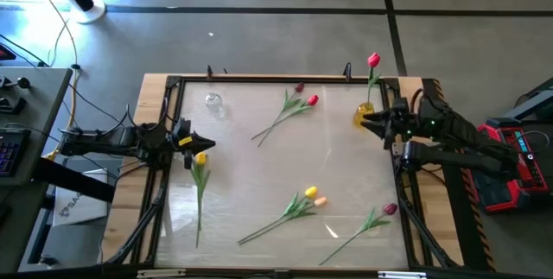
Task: Sort flowers into vase by color
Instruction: Put the red tulip into the yellow vase
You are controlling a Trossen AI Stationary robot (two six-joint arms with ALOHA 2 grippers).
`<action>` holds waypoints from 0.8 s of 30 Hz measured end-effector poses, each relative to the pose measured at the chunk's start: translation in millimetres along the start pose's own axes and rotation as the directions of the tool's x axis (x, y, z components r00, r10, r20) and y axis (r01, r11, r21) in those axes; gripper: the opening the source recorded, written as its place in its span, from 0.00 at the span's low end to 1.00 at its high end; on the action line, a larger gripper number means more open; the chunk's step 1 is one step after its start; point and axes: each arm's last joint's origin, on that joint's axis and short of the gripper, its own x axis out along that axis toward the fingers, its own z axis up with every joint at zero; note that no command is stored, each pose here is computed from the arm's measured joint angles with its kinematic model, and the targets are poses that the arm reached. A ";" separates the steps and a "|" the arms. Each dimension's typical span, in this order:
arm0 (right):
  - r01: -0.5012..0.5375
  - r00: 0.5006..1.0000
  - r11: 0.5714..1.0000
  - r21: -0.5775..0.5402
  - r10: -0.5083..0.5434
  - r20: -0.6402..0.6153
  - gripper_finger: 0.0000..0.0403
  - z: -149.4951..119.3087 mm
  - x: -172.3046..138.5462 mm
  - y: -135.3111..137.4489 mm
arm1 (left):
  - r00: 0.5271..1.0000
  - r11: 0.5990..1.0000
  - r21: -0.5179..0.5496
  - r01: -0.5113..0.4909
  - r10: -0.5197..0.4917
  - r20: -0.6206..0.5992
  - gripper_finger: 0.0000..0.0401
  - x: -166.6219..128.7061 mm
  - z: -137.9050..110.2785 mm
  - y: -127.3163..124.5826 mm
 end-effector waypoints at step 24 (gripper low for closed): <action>0.115 0.977 0.988 0.107 -0.132 0.166 0.38 10.4 -3.5 -1.6 | 1.000 1.000 0.001 0.000 0.000 0.000 0.01 0.0 0.0 0.0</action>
